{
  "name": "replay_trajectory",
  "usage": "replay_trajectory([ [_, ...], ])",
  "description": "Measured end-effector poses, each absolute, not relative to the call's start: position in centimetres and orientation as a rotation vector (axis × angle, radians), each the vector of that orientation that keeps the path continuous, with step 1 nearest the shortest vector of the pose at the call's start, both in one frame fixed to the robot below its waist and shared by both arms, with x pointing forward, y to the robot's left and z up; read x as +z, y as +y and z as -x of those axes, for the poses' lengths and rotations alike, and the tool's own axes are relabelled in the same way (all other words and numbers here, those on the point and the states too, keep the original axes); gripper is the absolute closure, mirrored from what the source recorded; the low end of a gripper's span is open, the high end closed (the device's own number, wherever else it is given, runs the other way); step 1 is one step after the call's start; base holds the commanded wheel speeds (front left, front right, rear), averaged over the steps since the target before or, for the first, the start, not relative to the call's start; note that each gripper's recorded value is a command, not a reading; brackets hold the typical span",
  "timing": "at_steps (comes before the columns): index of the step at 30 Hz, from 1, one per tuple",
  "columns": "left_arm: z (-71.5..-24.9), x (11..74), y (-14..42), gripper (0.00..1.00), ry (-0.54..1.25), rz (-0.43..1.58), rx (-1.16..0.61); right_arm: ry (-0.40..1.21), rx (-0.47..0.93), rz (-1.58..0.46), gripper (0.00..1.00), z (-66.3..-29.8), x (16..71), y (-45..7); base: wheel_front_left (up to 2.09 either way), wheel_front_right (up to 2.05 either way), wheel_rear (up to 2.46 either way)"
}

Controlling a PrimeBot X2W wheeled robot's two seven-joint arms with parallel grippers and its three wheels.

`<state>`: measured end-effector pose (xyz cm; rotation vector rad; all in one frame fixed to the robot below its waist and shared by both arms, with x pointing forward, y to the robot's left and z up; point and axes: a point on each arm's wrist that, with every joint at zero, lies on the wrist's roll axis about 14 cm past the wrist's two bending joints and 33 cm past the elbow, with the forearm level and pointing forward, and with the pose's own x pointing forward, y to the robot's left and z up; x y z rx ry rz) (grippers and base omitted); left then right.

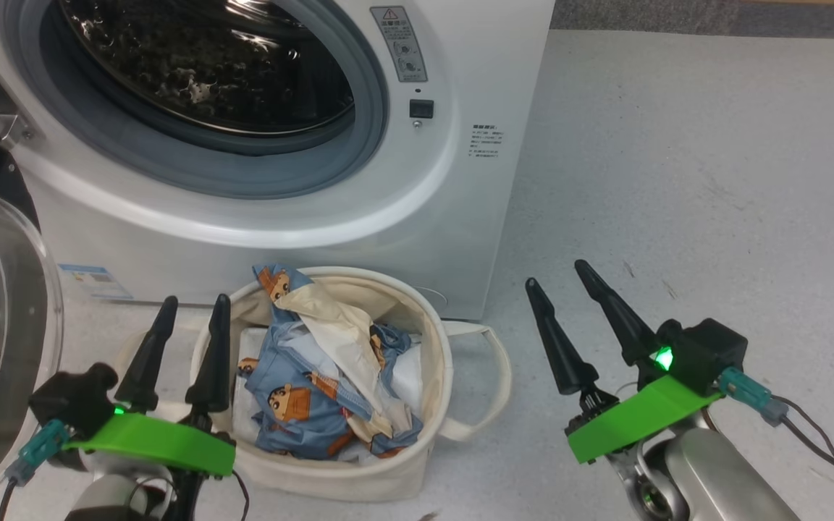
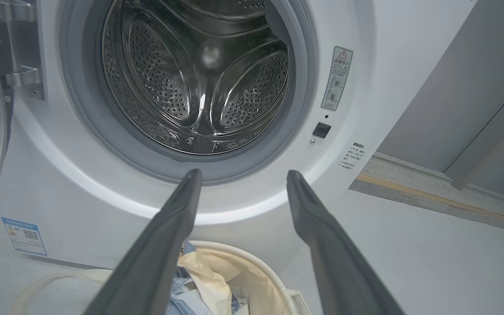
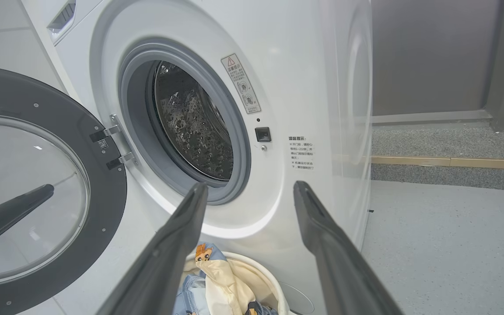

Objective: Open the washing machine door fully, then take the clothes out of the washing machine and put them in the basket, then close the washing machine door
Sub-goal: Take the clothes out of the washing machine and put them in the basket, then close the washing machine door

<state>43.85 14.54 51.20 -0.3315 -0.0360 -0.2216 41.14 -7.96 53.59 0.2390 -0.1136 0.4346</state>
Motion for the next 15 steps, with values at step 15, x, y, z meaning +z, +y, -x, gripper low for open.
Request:
replay_trajectory([
  [15, -43.79, 51.02, 14.97, 0.00, -0.030, 0.318, -0.204, -0.108, 0.440, -0.240, 0.00, -41.10, 53.41, -7.77, -0.17, 0.14, 0.03],
])
